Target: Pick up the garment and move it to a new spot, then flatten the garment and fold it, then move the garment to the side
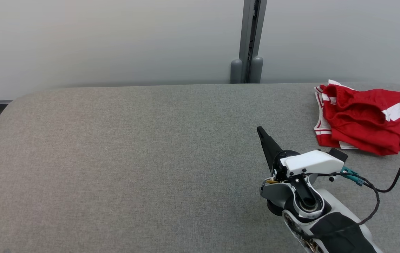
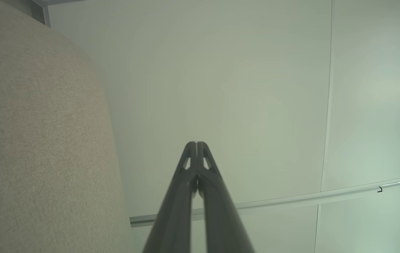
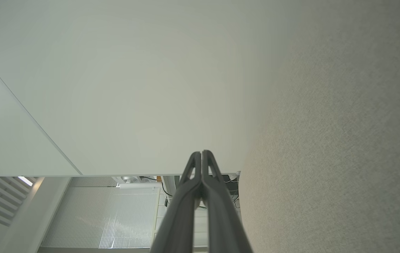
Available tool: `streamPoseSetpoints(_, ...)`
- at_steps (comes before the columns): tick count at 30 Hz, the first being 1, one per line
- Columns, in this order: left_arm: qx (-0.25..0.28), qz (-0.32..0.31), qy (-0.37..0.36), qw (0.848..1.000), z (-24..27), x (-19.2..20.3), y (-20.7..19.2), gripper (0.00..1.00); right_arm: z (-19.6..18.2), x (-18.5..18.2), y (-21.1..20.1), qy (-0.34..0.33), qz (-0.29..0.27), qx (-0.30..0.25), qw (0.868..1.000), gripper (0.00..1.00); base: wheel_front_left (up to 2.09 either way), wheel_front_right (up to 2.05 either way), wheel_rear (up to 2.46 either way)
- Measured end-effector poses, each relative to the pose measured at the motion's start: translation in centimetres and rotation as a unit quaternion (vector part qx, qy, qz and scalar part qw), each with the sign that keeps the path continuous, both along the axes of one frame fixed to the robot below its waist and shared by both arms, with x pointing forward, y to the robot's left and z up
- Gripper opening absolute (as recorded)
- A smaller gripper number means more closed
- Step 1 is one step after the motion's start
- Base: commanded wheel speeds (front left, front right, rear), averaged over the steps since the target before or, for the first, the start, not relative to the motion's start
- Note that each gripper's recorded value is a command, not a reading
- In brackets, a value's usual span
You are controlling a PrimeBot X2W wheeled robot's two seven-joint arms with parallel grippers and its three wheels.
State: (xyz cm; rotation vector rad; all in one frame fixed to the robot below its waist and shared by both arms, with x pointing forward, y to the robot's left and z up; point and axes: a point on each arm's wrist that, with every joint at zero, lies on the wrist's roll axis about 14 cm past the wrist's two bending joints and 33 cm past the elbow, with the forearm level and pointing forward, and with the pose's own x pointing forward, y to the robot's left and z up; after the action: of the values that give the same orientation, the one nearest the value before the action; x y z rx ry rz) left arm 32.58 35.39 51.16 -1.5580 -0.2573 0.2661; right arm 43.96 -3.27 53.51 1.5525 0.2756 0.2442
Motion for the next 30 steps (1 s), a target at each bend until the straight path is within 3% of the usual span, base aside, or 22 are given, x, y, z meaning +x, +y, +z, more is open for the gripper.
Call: streamPoseSetpoints(30, 0.0, 0.0, 0.0, 1.0, 0.0, 0.0, 0.0, 0.0, 0.0, 0.0, 0.0, 0.0, 0.0, 0.0, 1.0, 0.0, 0.0, 0.0, 0.0)
